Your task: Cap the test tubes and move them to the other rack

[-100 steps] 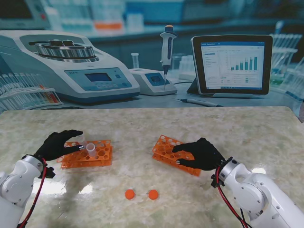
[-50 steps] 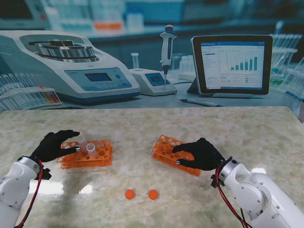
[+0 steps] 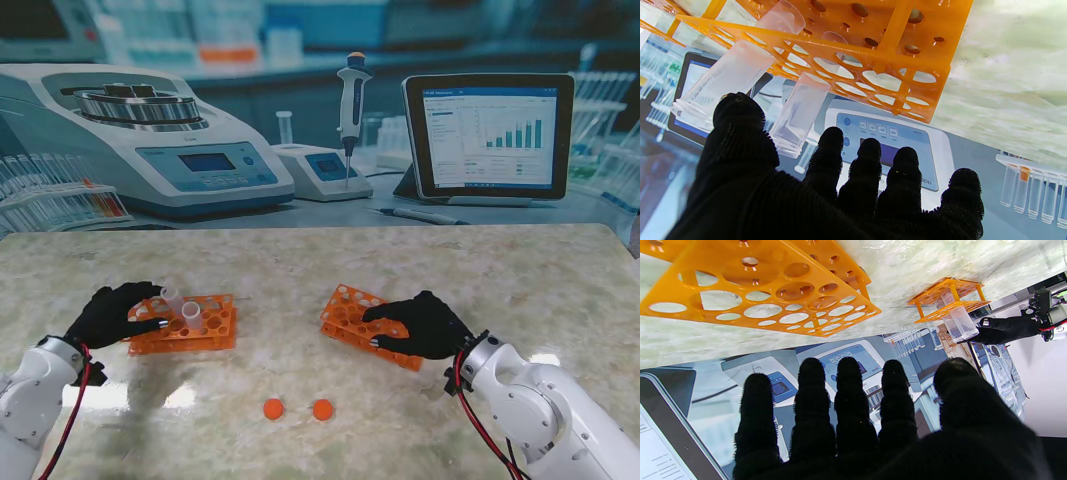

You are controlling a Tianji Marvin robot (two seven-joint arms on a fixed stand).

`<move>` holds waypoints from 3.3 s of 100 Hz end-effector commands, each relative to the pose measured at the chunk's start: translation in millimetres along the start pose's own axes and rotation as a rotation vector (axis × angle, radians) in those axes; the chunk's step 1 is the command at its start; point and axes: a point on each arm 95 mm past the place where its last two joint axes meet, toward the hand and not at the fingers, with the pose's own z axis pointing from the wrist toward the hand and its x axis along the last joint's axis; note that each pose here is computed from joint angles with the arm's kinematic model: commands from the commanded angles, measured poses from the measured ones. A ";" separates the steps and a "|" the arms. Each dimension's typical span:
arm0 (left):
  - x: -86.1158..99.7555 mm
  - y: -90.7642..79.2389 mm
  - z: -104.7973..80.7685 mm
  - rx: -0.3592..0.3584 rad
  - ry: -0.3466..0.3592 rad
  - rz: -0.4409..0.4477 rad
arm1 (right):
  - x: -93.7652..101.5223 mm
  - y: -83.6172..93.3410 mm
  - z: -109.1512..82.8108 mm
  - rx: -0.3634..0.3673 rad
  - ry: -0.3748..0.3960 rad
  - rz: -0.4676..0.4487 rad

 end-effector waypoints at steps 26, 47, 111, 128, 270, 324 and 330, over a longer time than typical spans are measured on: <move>-2.1 13.9 7.3 -0.022 -0.016 -0.026 | 1.1 -3.5 -0.9 0.010 0.001 0.004; -1.7 18.7 13.0 -0.024 -0.016 -0.045 | 1.1 -3.5 -0.9 0.010 0.001 0.004; 4.4 23.2 23.7 -0.032 -0.010 -0.091 | 1.1 -3.5 -0.9 0.010 0.001 0.004; 6.4 25.5 27.8 -0.037 -0.008 -0.103 | 2.9 -3.5 0.9 0.020 0.008 0.006; 15.5 30.4 32.3 -0.021 -0.006 -0.138 | 3.7 -5.3 3.2 0.029 0.015 0.007; 20.0 22.3 34.8 0.003 0.019 -0.126 | 3.7 -5.3 3.2 0.029 0.015 0.007; 20.4 21.9 35.7 0.003 0.021 -0.123 | 3.7 -5.3 3.2 0.029 0.015 0.007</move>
